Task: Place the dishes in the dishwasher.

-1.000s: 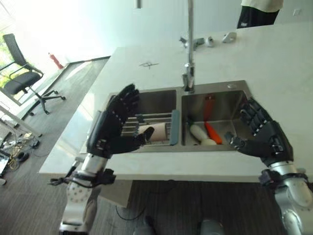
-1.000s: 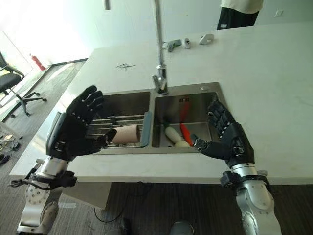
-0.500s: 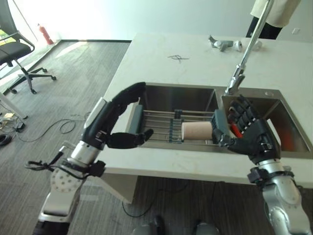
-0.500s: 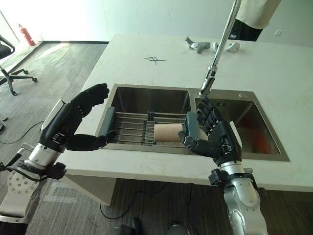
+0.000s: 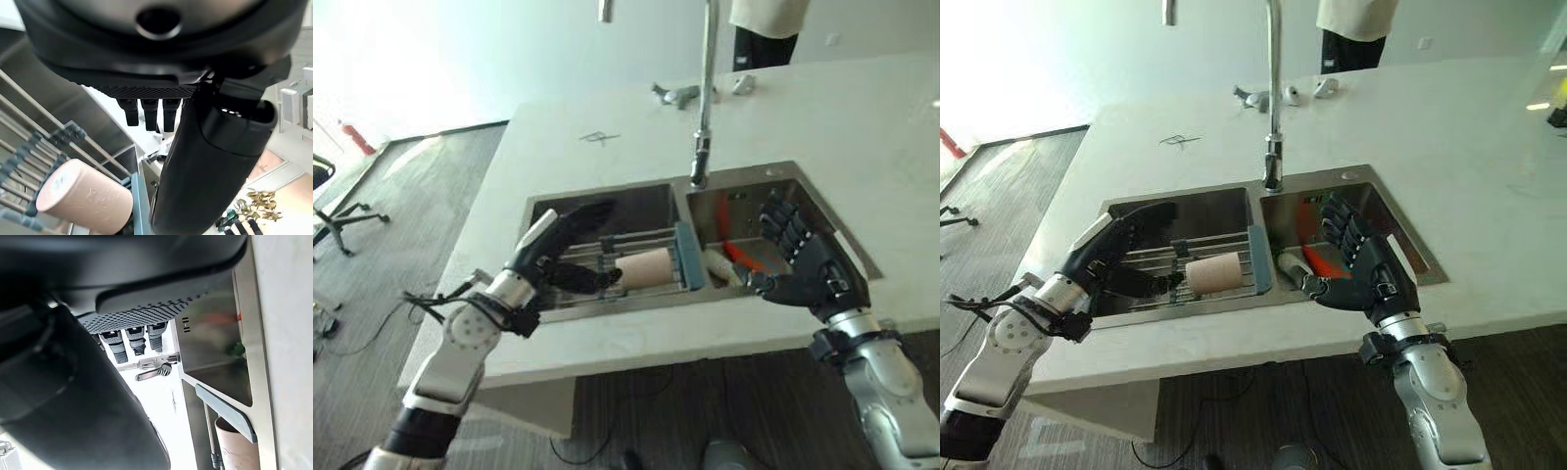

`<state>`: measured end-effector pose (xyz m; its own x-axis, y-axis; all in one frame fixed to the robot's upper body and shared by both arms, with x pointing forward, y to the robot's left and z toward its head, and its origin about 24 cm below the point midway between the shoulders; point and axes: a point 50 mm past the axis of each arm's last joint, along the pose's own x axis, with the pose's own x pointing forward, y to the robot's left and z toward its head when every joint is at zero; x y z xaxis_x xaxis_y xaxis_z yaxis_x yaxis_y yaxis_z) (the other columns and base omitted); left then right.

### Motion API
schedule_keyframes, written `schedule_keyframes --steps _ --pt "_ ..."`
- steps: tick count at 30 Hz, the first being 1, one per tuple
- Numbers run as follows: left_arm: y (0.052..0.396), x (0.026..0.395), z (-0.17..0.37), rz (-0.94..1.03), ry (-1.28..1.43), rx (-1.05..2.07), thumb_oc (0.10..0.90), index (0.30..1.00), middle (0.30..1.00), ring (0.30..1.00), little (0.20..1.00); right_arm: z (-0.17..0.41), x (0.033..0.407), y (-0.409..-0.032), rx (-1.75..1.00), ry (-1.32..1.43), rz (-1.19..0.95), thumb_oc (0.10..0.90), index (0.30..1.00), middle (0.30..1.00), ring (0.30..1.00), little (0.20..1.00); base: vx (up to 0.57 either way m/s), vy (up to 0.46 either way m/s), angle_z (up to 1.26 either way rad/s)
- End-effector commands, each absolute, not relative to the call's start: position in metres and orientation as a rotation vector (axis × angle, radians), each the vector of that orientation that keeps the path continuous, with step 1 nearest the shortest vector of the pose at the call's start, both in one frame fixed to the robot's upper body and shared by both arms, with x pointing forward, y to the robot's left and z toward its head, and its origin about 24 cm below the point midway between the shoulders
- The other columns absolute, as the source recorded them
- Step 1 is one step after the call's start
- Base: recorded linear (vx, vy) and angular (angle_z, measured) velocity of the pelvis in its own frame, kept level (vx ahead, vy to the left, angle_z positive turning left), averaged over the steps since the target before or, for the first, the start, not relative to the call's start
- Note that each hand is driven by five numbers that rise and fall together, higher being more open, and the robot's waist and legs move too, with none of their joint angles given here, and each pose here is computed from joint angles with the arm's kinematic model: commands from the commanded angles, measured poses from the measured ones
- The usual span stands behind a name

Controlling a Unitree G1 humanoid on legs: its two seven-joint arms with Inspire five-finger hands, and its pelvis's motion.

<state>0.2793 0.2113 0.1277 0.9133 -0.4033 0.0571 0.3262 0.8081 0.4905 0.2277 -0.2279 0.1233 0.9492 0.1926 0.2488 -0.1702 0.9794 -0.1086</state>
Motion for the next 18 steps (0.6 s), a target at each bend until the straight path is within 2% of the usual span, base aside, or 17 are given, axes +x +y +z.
schedule_keyframes --steps 1,9,18 --pt "0.210 0.290 0.170 -0.307 -0.363 0.455 0.800 0.900 0.900 0.900 0.900 0.168 0.237 -0.217 -0.145 -0.502 0.254 0.800 0.900 0.900 0.900 0.900 0.07 0.003 -0.14" --pt "0.216 0.301 0.141 -0.272 -0.244 0.331 0.800 0.900 0.900 0.900 0.900 0.163 0.238 -0.221 -0.161 -0.470 0.275 0.800 0.900 0.900 0.900 0.900 0.05 0.002 -0.18" --pt "0.242 0.312 0.122 -0.170 -0.159 0.422 0.800 0.900 0.900 0.900 0.900 0.161 0.239 -0.225 -0.192 -0.442 0.301 0.800 0.900 0.900 0.900 0.900 0.02 0.019 -0.12"
